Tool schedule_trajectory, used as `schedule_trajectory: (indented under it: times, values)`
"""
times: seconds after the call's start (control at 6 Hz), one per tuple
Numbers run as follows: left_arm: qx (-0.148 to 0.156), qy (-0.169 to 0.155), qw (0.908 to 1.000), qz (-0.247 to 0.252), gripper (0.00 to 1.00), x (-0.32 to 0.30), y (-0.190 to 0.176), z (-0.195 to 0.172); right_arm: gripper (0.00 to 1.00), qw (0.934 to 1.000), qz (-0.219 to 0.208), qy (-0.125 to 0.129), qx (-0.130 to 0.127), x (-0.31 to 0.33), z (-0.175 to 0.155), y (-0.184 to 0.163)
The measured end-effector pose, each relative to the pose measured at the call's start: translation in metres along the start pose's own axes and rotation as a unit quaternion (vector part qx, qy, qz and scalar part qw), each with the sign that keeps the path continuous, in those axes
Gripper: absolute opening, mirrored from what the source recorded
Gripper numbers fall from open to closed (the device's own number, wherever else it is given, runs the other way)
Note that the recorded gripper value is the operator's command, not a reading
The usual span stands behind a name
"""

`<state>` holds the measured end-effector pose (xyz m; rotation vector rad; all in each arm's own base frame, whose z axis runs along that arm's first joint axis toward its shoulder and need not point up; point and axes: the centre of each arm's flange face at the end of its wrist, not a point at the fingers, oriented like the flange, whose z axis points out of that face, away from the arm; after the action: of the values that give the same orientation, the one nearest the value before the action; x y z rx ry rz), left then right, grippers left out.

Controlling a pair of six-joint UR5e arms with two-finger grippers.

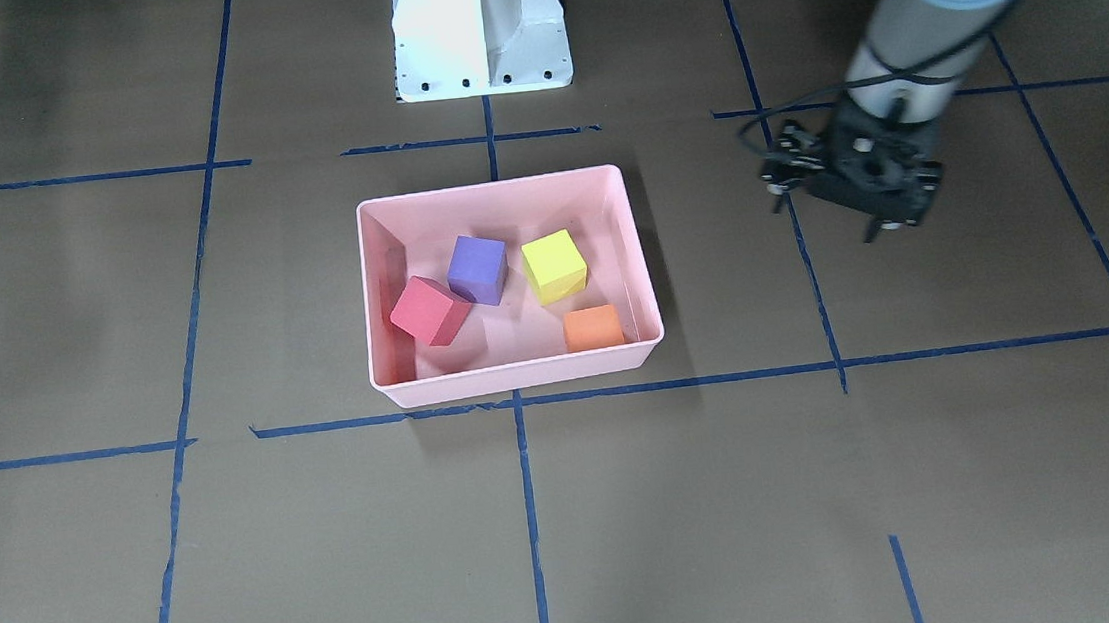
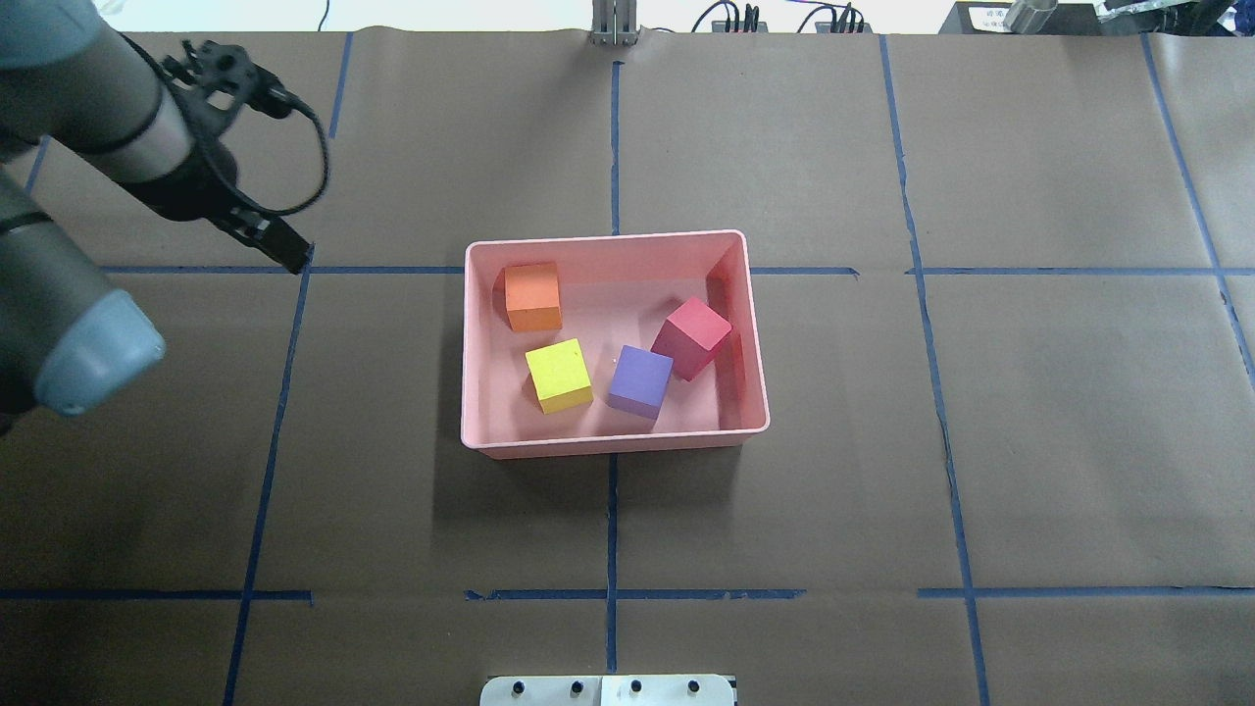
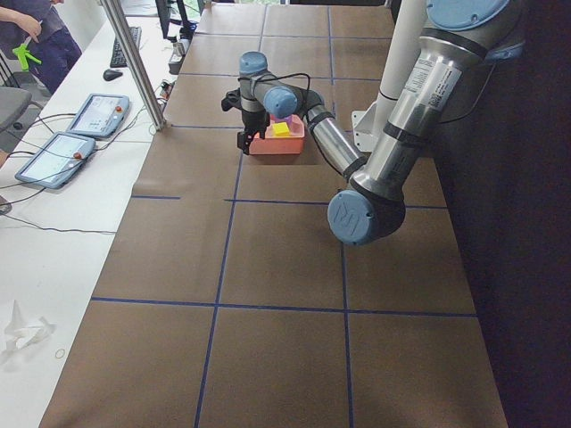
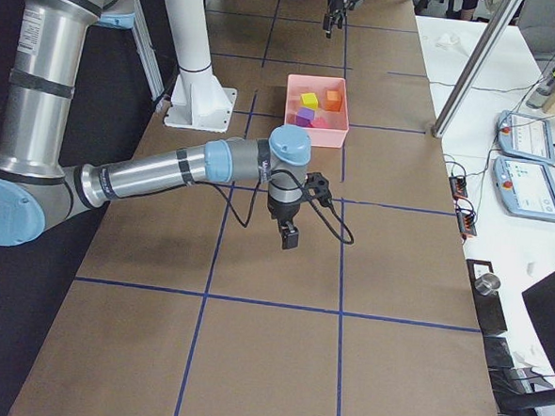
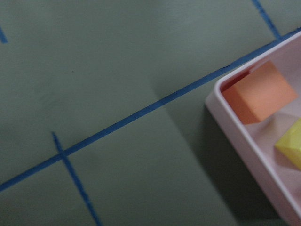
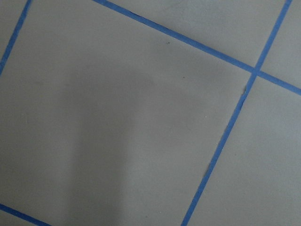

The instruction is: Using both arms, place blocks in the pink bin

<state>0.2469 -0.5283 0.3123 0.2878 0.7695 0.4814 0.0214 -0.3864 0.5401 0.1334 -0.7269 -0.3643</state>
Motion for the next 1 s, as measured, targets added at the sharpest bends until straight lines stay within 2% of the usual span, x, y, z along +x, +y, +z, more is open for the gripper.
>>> schedule_trajectory:
  times: [0.17,0.33,0.67,1.0]
  values:
    - [-0.005,0.002,0.9999,-0.014,1.0,-0.078,0.034,-0.016,1.0,0.9996,0.029,-0.005,-0.001,0.022,0.002,0.025]
    - [-0.012,-0.005,0.9994,-0.032,1.0,-0.152,0.084,-0.025,1.0,0.9986,0.053,-0.009,-0.002,0.039,0.007,0.039]
    - [-0.035,-0.019,0.9968,-0.07,1.0,-0.274,0.194,-0.029,1.0,0.9973,0.071,-0.016,-0.004,0.051,0.012,0.046]
    - [-0.046,-0.002,0.9923,-0.115,1.0,-0.328,0.286,-0.022,1.0,0.9971,0.074,-0.018,-0.004,0.052,0.013,0.047]
